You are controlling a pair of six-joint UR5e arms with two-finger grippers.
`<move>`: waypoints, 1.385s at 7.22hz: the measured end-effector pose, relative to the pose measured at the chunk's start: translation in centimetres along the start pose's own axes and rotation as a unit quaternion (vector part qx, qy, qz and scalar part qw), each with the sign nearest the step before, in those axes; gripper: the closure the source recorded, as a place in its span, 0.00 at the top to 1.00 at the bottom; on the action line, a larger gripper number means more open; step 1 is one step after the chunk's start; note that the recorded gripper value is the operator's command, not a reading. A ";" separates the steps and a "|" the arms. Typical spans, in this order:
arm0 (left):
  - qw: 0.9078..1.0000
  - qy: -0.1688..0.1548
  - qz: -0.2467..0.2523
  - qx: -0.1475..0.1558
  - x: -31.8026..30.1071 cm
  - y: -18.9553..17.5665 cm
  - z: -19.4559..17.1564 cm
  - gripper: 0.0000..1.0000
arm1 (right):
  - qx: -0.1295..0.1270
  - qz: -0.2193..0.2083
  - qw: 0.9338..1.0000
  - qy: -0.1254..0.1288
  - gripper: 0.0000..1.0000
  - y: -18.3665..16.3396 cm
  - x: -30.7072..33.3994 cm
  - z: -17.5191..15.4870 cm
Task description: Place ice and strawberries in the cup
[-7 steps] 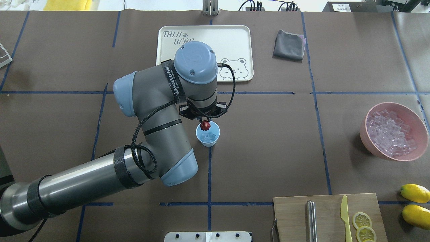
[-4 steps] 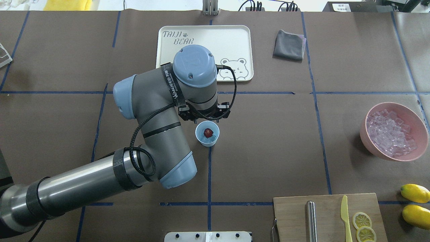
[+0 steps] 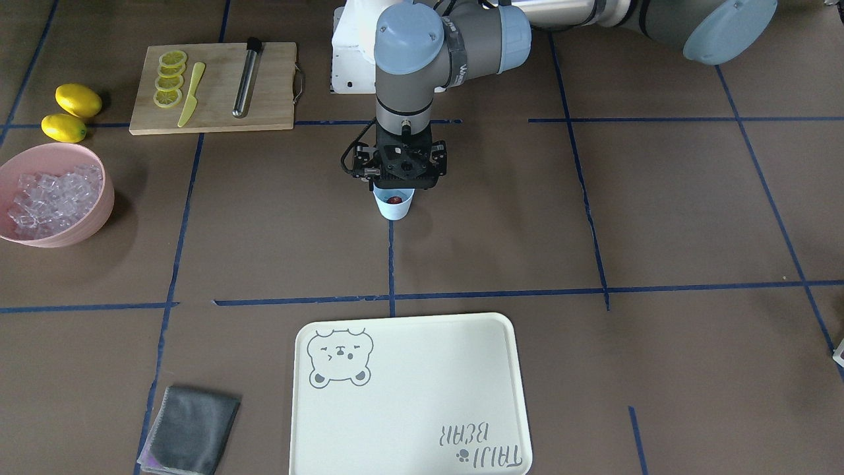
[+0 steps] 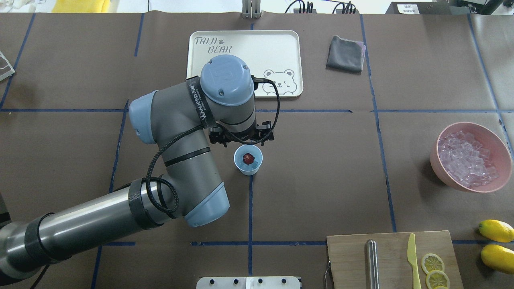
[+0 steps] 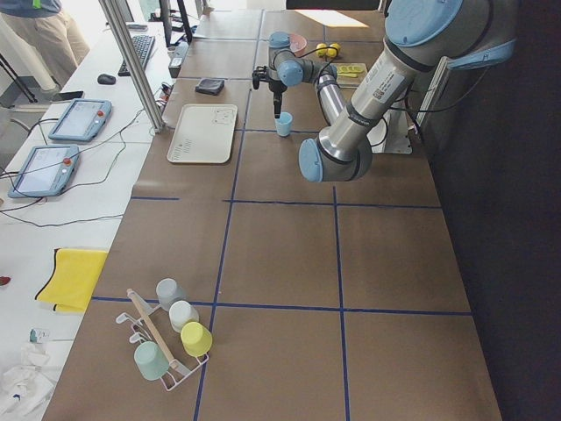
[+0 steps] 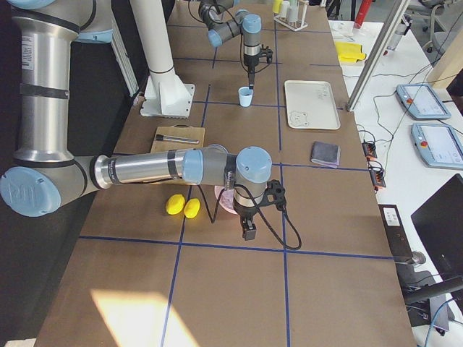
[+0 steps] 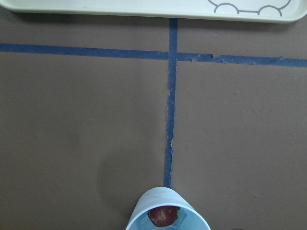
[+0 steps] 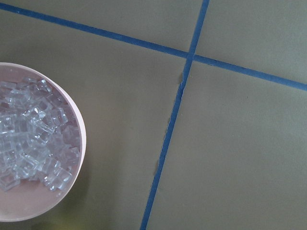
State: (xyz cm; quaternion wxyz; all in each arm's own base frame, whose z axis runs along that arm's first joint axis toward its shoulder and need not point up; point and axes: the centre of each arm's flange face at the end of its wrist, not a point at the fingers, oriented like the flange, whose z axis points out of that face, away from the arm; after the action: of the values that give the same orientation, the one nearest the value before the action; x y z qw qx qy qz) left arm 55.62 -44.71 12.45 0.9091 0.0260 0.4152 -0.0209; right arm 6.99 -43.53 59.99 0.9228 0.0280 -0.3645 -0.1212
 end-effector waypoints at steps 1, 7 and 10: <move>1.000 -0.005 0.019 0.004 -2.8 -0.2 -0.4 0.99 | 0.001 0.001 1.000 0.000 1.00 0.0 -0.1 -0.1; 0.983 -0.047 0.178 -0.020 -32.4 -9.3 -11.6 0.99 | 0.001 0.003 1.000 0.000 1.00 -0.1 -0.1 -0.1; 0.991 -0.019 0.129 -0.041 -52.6 -9.5 -15.8 1.00 | 0.000 0.004 1.000 0.001 1.00 0.0 0.0 0.0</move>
State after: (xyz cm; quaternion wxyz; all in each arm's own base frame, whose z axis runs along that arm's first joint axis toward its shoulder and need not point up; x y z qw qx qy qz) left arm 8.77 -52.32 41.58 0.9121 0.0416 0.3919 0.1132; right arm 6.96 -43.54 59.98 0.9235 0.0265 -0.3641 -0.1180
